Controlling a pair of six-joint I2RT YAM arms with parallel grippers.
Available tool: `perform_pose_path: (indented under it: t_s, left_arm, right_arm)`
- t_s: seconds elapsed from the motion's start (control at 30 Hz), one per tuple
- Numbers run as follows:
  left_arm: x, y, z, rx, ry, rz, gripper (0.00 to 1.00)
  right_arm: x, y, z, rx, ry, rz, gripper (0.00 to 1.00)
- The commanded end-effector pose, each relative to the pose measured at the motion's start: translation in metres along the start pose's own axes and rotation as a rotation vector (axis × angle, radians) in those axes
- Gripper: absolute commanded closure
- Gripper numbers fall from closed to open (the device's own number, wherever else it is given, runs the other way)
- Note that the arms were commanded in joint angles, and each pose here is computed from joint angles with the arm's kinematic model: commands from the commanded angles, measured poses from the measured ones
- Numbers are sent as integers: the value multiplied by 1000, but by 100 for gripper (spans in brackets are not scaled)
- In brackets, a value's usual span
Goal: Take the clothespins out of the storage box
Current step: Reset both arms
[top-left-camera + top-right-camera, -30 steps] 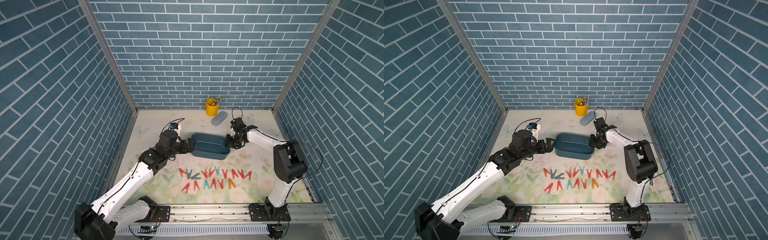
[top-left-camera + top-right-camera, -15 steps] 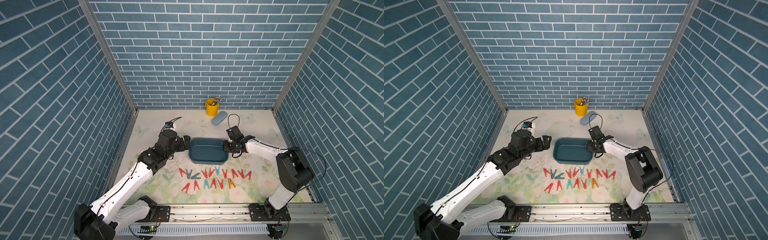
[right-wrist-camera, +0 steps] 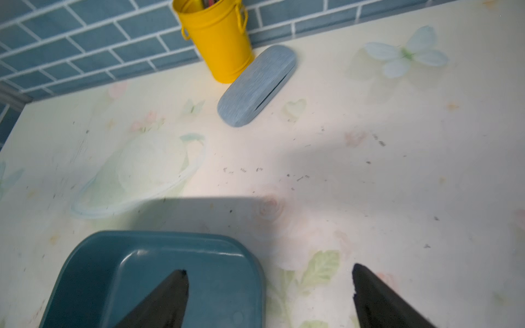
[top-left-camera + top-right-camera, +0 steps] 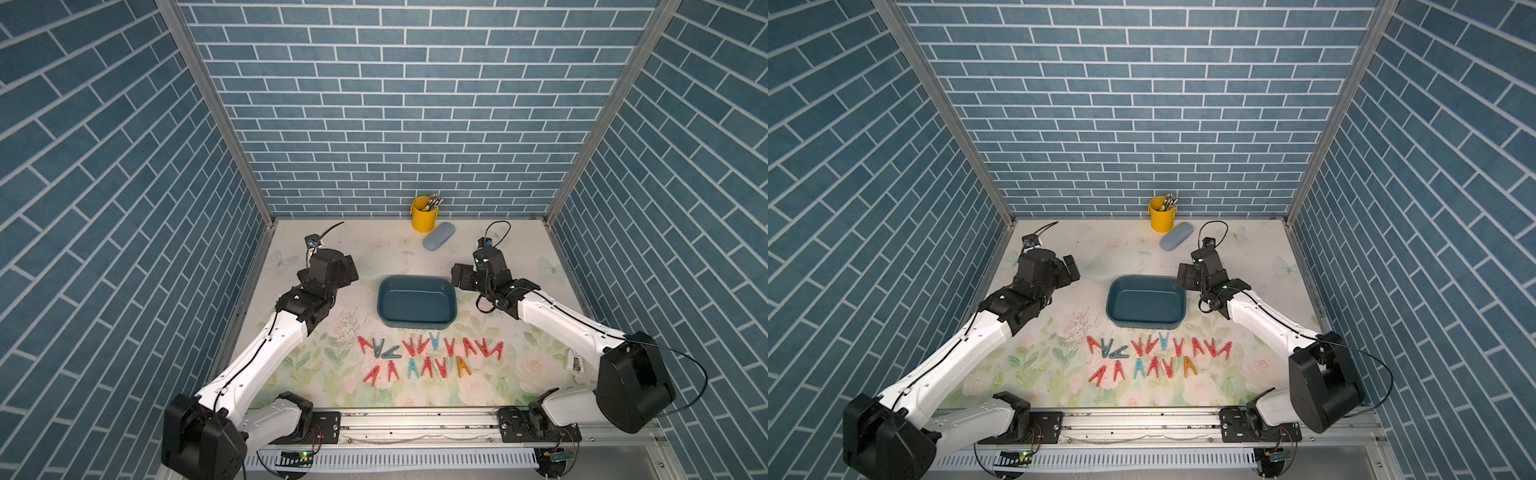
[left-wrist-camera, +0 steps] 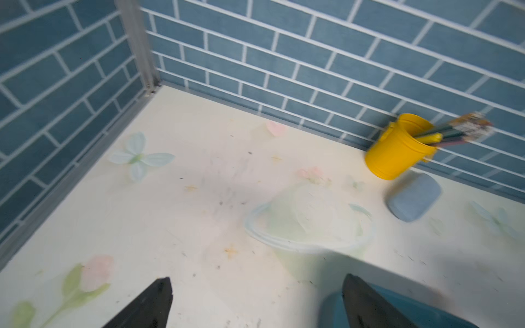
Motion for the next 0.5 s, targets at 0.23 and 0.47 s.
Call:
perform_pose_path:
  t_s: [0.23,0.47]
  left_arm:
    - [-66,8,115,53,241,-144,0]
    - [-76,-3,141,-15,257,-275,1]
  right_arm:
    - [29,5,-110,97,-534,-276,0]
    - [31,-25,-156,113,-706,-327,0]
Point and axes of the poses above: each gripper's point midway between its finger pads, its own x axis back along the fingers, its own z axis along the line the jaws close on, y = z × x, the point moved 1 cm from there along x, back along the fingers, and after that the axes turned 15 degrees about x, right-handed, at the moved point
